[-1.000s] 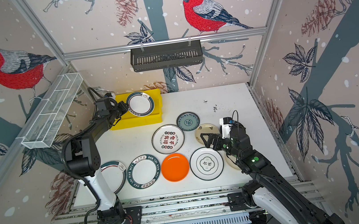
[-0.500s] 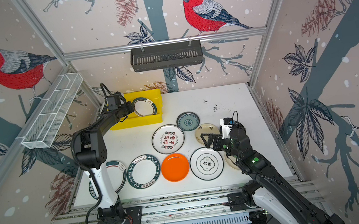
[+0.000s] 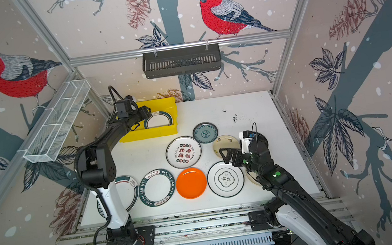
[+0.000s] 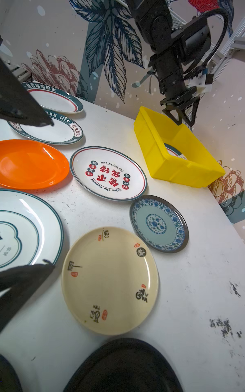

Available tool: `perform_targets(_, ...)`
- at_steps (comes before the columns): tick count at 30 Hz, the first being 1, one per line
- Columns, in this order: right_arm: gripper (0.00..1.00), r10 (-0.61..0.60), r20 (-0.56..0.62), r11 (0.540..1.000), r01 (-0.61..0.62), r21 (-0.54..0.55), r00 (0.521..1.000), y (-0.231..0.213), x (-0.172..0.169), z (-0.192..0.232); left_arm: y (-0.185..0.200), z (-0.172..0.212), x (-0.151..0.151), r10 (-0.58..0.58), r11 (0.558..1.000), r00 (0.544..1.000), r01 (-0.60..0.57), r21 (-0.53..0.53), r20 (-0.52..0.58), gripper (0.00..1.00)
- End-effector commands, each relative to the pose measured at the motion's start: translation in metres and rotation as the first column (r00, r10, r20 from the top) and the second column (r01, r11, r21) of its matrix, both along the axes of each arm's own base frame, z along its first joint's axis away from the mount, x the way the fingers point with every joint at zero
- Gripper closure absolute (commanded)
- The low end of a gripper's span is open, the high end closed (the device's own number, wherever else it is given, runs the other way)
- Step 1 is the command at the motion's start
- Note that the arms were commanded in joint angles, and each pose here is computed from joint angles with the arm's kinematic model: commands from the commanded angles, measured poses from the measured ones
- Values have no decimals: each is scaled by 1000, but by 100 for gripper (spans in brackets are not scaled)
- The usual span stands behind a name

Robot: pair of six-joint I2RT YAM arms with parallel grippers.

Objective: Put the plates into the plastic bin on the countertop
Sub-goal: 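Lower the plate into the yellow bin and open the left gripper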

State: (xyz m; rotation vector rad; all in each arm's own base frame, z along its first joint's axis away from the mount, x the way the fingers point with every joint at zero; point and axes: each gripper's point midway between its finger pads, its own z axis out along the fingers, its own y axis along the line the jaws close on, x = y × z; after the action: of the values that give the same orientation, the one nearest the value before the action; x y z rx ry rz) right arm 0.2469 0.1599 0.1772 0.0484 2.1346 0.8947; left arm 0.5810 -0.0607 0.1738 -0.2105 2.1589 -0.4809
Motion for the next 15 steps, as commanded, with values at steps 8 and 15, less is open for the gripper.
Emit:
perform_targets(8, 0, 53, -23, 998, -52, 26, 998, 15, 1, -7, -4, 39, -38, -10, 1000, 999, 9, 29, 50, 18)
perform_targets(15, 0, 99, -45, 994, -97, 41, 994, 32, 5, -15, -21, 57, -82, -41, 999, 994, 42, -6, 101, 16)
